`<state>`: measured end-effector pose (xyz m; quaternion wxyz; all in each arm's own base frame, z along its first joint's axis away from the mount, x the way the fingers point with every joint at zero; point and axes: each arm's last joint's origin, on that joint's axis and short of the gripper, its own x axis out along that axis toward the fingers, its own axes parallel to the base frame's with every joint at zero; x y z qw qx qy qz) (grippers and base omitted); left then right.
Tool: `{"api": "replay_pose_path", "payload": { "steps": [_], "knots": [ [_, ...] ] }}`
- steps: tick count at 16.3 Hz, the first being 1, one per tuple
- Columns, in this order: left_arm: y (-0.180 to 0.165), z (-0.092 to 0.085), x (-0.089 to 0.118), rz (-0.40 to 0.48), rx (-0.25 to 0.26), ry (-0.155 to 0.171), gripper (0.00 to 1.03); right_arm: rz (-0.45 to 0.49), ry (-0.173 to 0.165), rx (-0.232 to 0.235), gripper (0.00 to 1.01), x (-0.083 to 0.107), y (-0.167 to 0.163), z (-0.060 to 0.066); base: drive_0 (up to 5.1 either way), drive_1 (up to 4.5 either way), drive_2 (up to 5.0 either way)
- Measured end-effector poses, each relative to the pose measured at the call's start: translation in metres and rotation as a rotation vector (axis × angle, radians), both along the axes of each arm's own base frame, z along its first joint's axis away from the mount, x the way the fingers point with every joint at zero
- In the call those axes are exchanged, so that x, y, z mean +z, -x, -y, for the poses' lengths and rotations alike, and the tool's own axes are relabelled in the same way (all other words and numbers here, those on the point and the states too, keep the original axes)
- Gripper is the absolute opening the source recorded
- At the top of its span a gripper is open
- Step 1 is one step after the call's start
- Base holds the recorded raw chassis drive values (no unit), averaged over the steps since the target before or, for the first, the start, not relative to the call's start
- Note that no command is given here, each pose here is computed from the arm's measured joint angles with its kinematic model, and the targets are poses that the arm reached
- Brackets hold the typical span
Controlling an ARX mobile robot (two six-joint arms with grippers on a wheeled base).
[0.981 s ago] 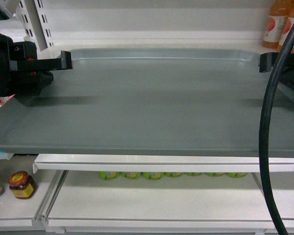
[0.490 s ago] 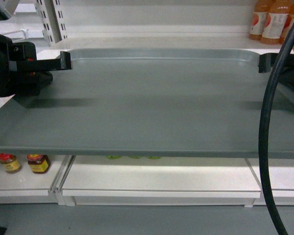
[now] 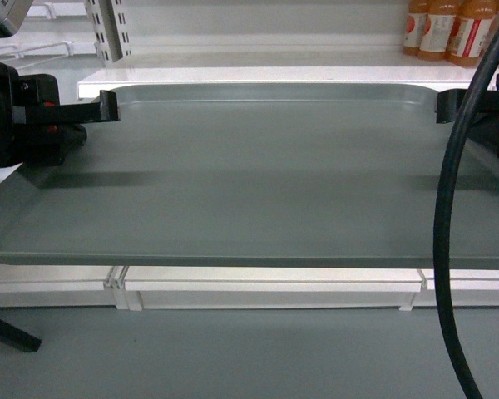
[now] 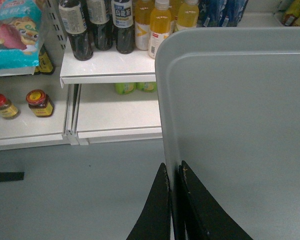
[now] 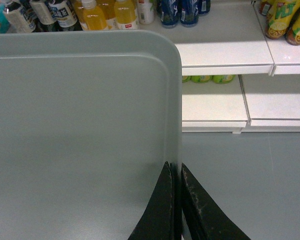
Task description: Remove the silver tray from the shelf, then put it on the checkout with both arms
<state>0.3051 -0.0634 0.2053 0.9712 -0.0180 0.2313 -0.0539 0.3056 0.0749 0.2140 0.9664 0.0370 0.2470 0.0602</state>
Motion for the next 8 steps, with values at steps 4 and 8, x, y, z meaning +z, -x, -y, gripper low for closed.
{"api": "replay_pose_path", "payload": {
  "steps": [4, 8],
  "knots": [
    [0.0002, 0.0007, 0.0016, 0.010, -0.002, 0.002, 0.03, 0.004, 0.001, -0.005, 0.03, 0.0004, -0.0003, 0.0008, 0.2, -4.03, 4.3],
    [0.0005, 0.0001, 0.0001, 0.001, 0.000, 0.000, 0.03, 0.001, 0.002, -0.003, 0.03, 0.0000, -0.0001, 0.0001, 0.1, -4.08, 4.3]
  ]
}}
